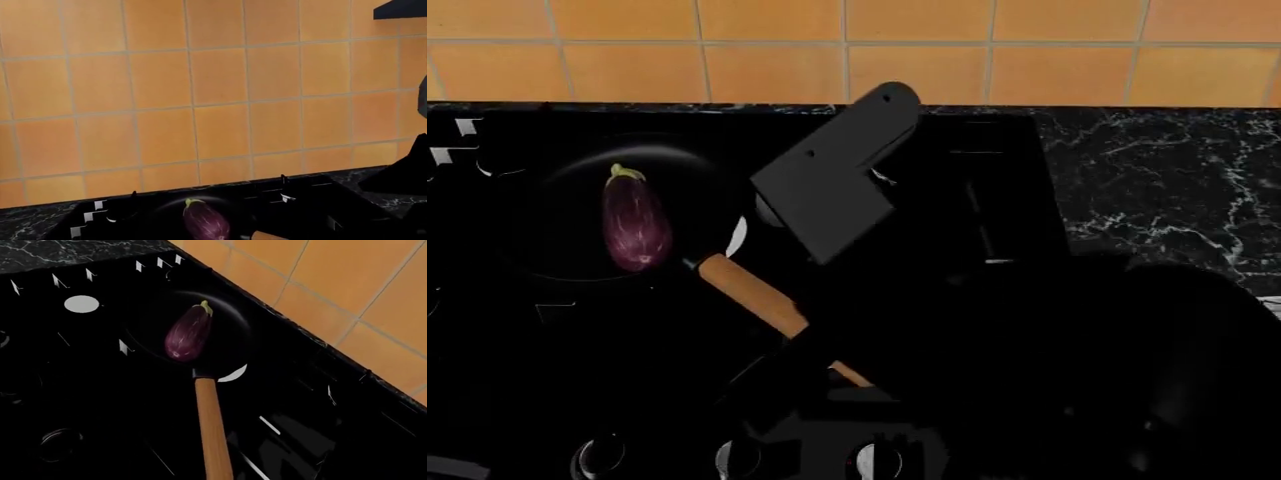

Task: Pick up the pan and dump the vegetables in it onto the plate. Then return the pan to the stove.

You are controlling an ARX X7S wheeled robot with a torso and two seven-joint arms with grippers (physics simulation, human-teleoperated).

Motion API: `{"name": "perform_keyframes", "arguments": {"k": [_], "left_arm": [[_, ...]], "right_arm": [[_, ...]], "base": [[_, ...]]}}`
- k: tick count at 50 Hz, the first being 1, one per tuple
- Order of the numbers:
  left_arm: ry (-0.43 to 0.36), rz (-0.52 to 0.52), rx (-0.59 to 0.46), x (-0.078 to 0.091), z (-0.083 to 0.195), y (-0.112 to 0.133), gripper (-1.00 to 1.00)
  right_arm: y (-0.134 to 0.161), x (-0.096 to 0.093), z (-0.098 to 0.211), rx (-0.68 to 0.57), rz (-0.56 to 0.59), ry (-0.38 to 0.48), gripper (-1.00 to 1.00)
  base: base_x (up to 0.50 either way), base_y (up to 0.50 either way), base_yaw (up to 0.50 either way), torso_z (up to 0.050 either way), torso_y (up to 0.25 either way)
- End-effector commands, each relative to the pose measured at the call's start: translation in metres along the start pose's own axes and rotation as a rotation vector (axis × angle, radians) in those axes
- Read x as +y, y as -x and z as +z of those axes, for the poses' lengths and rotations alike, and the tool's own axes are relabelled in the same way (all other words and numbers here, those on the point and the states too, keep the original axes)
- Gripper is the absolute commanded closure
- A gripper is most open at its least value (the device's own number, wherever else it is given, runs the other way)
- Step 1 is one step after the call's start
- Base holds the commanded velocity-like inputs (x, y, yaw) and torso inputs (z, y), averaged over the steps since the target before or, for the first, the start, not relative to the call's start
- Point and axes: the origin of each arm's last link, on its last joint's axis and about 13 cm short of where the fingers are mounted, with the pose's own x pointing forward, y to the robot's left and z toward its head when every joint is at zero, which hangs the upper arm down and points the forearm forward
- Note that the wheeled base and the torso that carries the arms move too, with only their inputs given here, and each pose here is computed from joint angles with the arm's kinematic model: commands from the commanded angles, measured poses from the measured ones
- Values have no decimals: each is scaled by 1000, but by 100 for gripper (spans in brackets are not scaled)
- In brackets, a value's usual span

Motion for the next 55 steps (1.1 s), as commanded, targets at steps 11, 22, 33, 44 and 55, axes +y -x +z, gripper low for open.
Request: {"name": "perform_keyframes", "arguments": {"k": [11, 22, 33, 44, 55], "left_arm": [[9, -8, 3, 0, -3, 2, -100], [11, -8, 5, -1, -5, 5, -100], [2, -11, 7, -2, -6, 4, -100], [3, -28, 4, -5, -5, 5, -100], [-1, -23, 13, -5, -9, 6, -100]], "right_arm": [[-43, -4, 5, 103, 40, 58, -100], [-62, -15, 2, 133, 19, 69, -100], [-84, -11, -9, 171, 49, 64, -100], [-102, -3, -17, 206, 98, 81, -100], [-119, -8, -36, 242, 101, 49, -100]], "base": [[0, 0, 0, 0, 0], [0, 0, 0, 0, 0], [0, 0, 0, 0, 0], [0, 0, 0, 0, 0], [0, 0, 0, 0, 0]]}}
